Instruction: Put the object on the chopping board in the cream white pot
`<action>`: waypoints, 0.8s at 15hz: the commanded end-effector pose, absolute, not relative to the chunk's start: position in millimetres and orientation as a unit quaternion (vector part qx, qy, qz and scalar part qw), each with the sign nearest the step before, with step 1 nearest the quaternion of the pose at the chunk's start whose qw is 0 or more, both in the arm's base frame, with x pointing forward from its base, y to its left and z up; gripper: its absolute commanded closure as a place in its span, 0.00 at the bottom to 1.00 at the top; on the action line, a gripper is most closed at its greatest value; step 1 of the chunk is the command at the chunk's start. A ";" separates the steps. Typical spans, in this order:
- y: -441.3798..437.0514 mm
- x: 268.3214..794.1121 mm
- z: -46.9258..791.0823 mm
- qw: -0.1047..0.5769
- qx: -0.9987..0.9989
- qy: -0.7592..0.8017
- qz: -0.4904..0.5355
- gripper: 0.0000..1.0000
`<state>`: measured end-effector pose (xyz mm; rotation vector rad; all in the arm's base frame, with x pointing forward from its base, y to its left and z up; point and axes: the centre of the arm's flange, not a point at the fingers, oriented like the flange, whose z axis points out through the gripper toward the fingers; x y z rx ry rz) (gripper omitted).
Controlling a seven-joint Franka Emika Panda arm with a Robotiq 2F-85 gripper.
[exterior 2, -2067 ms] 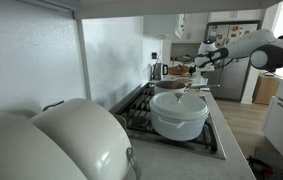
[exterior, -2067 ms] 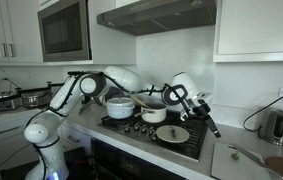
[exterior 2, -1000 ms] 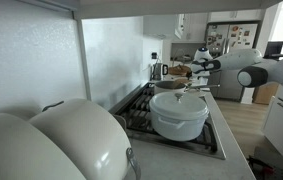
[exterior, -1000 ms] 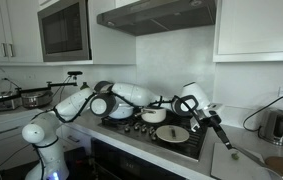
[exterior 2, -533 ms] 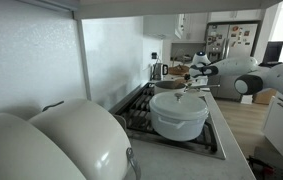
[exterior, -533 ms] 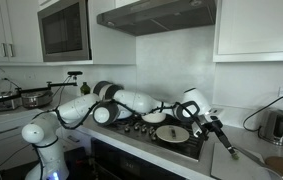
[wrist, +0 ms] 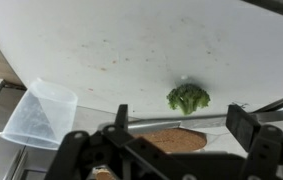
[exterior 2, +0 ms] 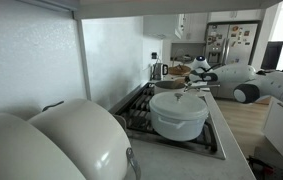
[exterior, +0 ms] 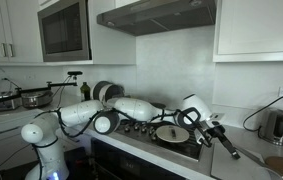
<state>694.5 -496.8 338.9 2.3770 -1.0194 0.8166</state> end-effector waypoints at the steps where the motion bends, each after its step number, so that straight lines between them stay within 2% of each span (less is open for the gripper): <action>1: -525.3 727.0 335.3 0.245 0.838 -0.367 0.321 0.00; 12: -525.6 730.1 320.5 0.251 0.838 -0.362 0.323 0.00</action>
